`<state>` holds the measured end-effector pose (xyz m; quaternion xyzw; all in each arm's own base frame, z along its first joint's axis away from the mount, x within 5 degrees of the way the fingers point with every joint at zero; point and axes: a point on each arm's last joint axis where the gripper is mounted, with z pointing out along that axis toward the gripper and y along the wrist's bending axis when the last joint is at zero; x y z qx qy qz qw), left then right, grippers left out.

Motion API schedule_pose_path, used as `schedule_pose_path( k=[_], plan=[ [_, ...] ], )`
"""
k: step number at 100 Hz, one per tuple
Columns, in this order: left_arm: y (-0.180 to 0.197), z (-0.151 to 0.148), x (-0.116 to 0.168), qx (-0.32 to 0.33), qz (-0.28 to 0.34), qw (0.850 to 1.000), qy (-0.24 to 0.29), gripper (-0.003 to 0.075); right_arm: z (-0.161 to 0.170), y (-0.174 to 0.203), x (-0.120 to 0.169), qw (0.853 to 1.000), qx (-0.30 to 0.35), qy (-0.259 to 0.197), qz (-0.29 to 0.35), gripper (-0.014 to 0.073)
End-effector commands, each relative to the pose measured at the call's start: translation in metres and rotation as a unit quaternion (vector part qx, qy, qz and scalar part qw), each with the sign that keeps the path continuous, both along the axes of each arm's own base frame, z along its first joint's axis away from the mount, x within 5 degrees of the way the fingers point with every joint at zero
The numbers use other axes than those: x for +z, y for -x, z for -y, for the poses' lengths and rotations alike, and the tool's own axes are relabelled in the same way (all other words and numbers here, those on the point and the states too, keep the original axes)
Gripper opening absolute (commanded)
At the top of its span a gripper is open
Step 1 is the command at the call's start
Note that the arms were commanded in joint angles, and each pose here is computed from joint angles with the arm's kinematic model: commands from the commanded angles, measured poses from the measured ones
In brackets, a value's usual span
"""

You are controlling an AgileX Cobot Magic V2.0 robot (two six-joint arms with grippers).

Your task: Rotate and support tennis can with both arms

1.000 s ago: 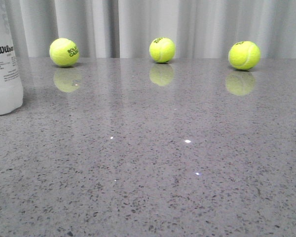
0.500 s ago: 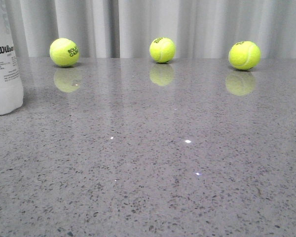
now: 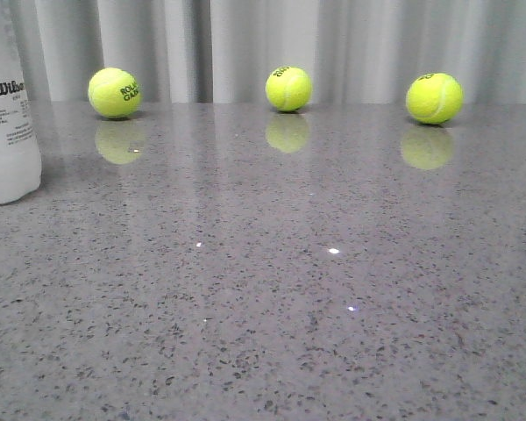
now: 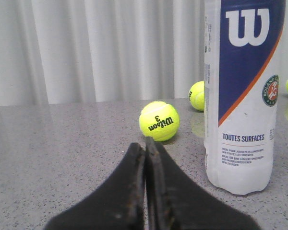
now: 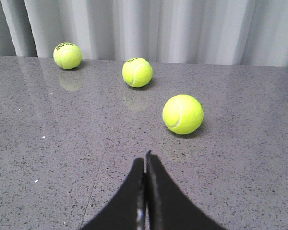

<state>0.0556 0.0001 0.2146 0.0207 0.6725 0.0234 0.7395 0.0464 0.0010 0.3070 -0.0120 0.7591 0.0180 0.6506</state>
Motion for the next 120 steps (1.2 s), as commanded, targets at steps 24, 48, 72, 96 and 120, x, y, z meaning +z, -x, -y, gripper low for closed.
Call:
schedule_pose_path(
  k=[24, 48, 72, 96, 120],
  plan=[
    [0.002, 0.000, -0.006, -0.002, 0.041, 0.999, 0.003, -0.0021, 0.000, 0.000, 0.015, 0.999, -0.003, 0.004, 0.049, -0.0070],
    [0.002, 0.000, -0.006, -0.002, 0.041, 0.999, 0.003, -0.0021, 0.000, 0.000, 0.015, 0.999, -0.003, 0.004, 0.049, -0.0070],
    [0.002, 0.000, -0.006, -0.002, 0.041, 0.999, 0.003, -0.0021, 0.000, 0.000, 0.015, 0.999, -0.003, 0.004, 0.049, -0.0070],
    [0.002, 0.000, -0.006, -0.002, 0.041, 0.999, 0.003, -0.0021, 0.000, 0.000, 0.014, 0.999, -0.003, 0.004, 0.048, -0.0070],
    [0.002, 0.000, -0.006, -0.002, 0.041, 0.999, 0.003, -0.0021, -0.001, -0.004, -0.002, 0.998, 0.003, -0.007, 0.063, -0.0070]
  ],
)
